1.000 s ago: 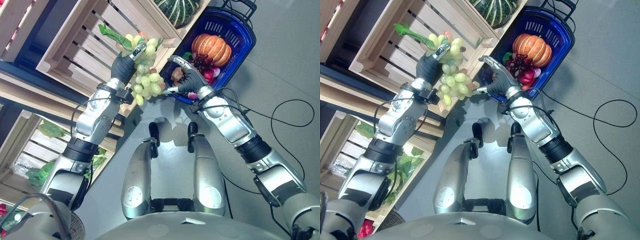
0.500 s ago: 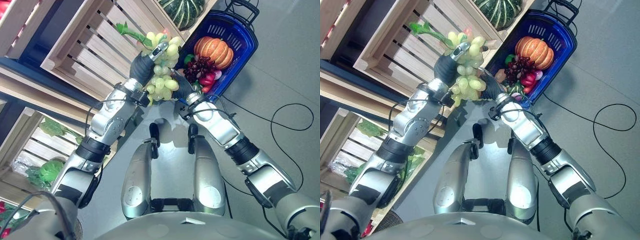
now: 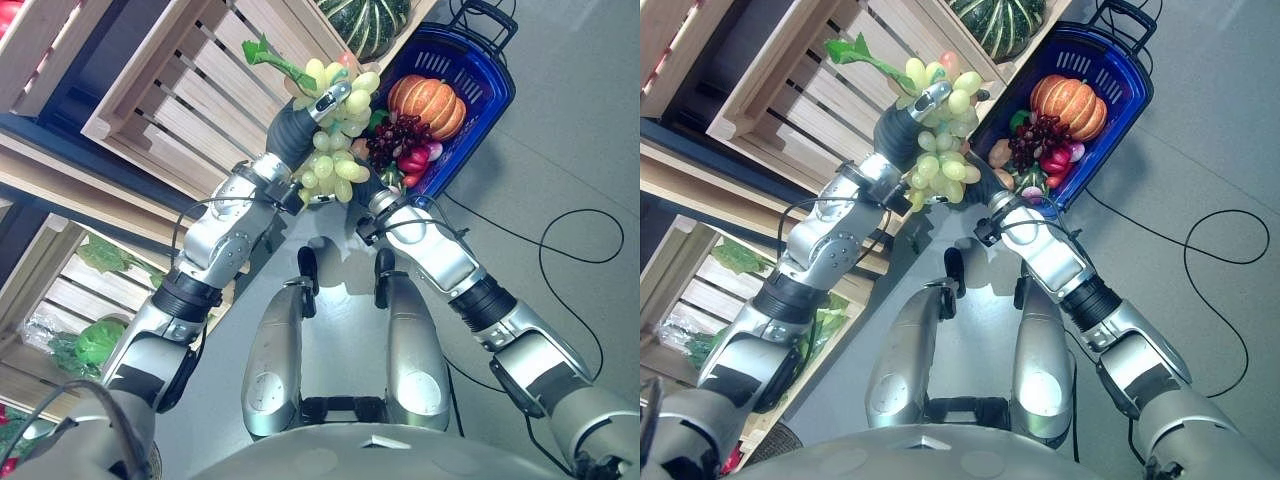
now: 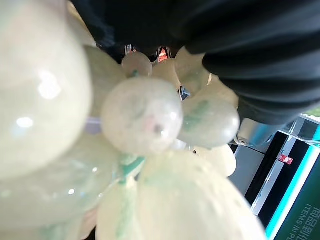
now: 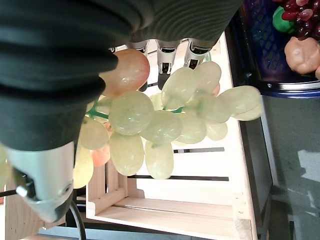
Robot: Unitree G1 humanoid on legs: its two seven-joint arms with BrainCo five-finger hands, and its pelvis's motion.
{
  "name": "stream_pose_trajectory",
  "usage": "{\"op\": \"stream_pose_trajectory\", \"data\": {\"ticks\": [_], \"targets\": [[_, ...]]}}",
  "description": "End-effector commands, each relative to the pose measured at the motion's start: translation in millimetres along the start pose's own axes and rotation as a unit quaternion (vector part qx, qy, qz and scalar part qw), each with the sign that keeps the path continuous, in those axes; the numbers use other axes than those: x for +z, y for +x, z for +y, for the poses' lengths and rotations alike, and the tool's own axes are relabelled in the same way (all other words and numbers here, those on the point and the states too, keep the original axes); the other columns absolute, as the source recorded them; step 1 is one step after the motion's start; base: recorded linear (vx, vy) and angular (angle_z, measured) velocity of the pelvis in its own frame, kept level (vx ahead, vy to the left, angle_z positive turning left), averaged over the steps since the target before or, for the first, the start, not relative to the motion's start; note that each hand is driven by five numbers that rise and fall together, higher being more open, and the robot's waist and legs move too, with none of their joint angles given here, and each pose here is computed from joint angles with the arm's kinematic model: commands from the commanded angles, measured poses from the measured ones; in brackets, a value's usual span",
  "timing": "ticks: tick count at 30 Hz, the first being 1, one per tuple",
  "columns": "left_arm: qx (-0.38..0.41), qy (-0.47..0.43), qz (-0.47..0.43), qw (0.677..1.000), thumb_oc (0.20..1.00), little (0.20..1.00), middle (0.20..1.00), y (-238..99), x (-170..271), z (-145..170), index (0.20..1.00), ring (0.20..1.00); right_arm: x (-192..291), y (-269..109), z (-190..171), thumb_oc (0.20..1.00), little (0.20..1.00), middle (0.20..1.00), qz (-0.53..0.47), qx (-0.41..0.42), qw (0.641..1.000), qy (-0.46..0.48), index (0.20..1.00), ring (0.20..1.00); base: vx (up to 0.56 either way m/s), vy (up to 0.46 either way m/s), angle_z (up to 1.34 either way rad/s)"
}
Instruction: Pick up fruits and vegetables into the basket
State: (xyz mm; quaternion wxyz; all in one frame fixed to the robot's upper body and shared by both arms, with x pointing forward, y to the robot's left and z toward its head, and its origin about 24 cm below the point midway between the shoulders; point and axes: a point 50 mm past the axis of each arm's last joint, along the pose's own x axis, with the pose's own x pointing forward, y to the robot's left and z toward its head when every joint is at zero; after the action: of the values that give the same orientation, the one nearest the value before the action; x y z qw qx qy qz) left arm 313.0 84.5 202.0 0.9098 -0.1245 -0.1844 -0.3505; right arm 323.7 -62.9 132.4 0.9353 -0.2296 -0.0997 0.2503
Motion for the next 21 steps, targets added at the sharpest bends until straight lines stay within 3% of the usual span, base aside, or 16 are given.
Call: {"op": "stream_pose_trajectory", "data": {"ticks": [1, 2, 3, 21], "targets": [[-0.118, -0.032, -0.093, 0.988, 0.2, 0.2, 0.2, 7.9, 31.0, -48.3, 0.2, 0.2, 57.1, 8.0, 20.2, 0.529, 0.529, 0.529, -0.142, 0.04, 0.988, 0.033, 0.529, 0.529, 0.0, 0.0, 0.0], [-0.118, -0.038, -0.091, 0.988, 0.2, 0.2, 0.2, 8.4, 30.7, -48.5, 0.2, 0.2, 60.3, 7.5, 20.5, 0.3, 0.3, 0.3, -0.15, 0.045, 0.987, 0.031, 0.3, 0.3, 0.0, 0.0, 0.0], [-0.118, -0.043, -0.09, 0.988, 0.2, 0.2, 0.2, 8.5, 30.1, -48.4, 0.2, 0.2, 62.2, 6.7, 20.2, 0.2, 0.2, 0.2, -0.156, 0.046, 0.986, 0.026, 0.2, 0.2, 0.0, 0.0, 0.0], [-0.113, -0.087, -0.095, 0.985, 0.2, 0.2, 0.2, 2.6, 24.2, -51.8, 0.2, 0.2, 63.4, 2.1, 8.8, 0.2, 0.2, 0.2, -0.156, 0.022, 0.986, 0.053, 0.2, 0.2, 0.0, -0.003, 0.0]]}}
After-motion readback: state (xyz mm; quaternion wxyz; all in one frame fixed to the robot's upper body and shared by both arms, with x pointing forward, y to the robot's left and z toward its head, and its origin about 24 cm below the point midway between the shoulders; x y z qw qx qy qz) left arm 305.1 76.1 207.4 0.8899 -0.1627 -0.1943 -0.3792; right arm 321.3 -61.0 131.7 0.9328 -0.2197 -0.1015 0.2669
